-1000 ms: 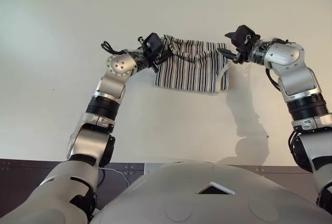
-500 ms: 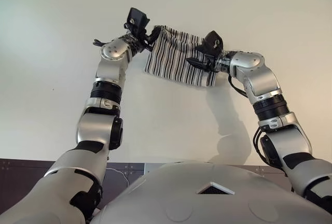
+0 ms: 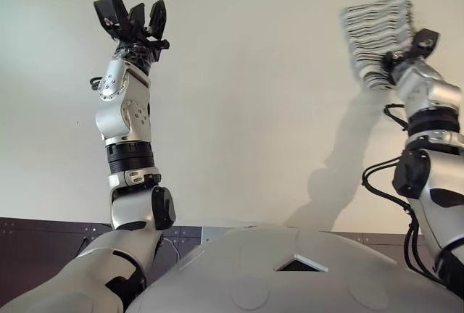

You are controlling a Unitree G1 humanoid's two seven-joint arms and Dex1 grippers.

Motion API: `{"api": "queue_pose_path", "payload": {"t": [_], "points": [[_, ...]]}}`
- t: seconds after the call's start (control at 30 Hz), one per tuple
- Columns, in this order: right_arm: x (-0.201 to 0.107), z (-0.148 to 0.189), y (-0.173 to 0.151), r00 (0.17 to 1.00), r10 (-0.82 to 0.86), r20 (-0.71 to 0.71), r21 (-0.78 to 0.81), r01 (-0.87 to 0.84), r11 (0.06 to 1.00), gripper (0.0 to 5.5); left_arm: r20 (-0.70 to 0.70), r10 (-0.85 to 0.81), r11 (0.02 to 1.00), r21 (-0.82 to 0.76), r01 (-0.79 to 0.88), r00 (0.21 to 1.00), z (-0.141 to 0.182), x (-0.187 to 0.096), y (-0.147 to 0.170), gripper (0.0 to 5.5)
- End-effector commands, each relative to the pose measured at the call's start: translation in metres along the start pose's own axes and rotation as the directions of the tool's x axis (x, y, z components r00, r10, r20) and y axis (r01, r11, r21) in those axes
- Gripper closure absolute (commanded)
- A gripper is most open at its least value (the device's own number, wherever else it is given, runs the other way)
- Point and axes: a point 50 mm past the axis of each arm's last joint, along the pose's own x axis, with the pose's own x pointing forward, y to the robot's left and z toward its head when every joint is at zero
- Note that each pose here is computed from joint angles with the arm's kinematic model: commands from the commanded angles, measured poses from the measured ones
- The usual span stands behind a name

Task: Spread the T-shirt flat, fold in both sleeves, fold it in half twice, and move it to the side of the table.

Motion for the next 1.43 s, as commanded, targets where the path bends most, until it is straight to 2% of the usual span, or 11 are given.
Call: {"api": "queue_pose_path", "payload": {"t": [0.03,0.17,0.23,0.3,0.43,0.57,0.73,0.9,1.1,1.23,1.43], "points": [[-0.002,-0.047,-0.021,0.988,-0.032,-0.152,-0.077,0.02,0.997,2.83,0.029,0.069,0.997,-0.034,-0.068,0.997,-0.004,-0.01,0.001,3.11],[-0.009,-0.027,-0.034,0.999,-0.035,-0.039,-0.159,0.028,0.987,2.83,0.068,0.101,0.994,-0.04,-0.098,0.993,-0.008,-0.018,-0.008,3.11],[-0.019,0.018,-0.026,0.971,-0.036,0.235,-0.225,0.09,0.97,2.83,0.109,0.105,0.994,-0.035,-0.102,0.989,-0.003,-0.019,-0.014,3.11],[-0.035,0.061,0.005,0.875,0.011,0.485,-0.236,0.119,0.964,2.83,0.167,0.118,0.993,-0.041,-0.113,0.979,0.006,-0.013,-0.023,3.11],[-0.066,0.09,0.086,0.715,0.141,0.685,-0.221,0.019,0.975,2.83,0.264,0.115,0.991,0.038,-0.13,0.958,0.02,0.005,-0.057,3.11],[-0.089,0.08,0.149,0.66,0.26,0.705,-0.222,-0.143,0.965,2.83,0.333,0.172,0.981,0.027,-0.192,0.927,0.029,0.02,-0.079,3.11],[-0.104,0.081,0.178,0.602,0.316,0.733,-0.271,-0.167,0.948,2.83,0.418,0.175,0.968,0.094,-0.234,0.891,0.054,0.027,-0.082,3.11],[-0.105,0.07,0.185,0.611,0.287,0.737,-0.24,-0.16,0.958,2.83,0.386,0.086,0.955,0.23,-0.187,0.918,0.043,0.02,-0.091,3.11],[-0.107,0.05,0.183,0.644,0.263,0.719,-0.227,-0.14,0.964,2.83,0.357,0.084,0.944,0.269,-0.189,0.93,0.042,0.019,-0.089,3.11],[-0.107,0.068,0.192,0.604,0.297,0.739,-0.254,-0.159,0.954,2.83,0.378,0.036,0.935,0.314,-0.165,0.925,0.043,0.02,-0.102,3.11],[-0.103,0.075,0.197,0.617,0.268,0.74,-0.197,-0.183,0.963,2.83,0.449,0.05,0.935,0.293,-0.2,0.892,0.052,0.031,-0.105,3.11]]}}
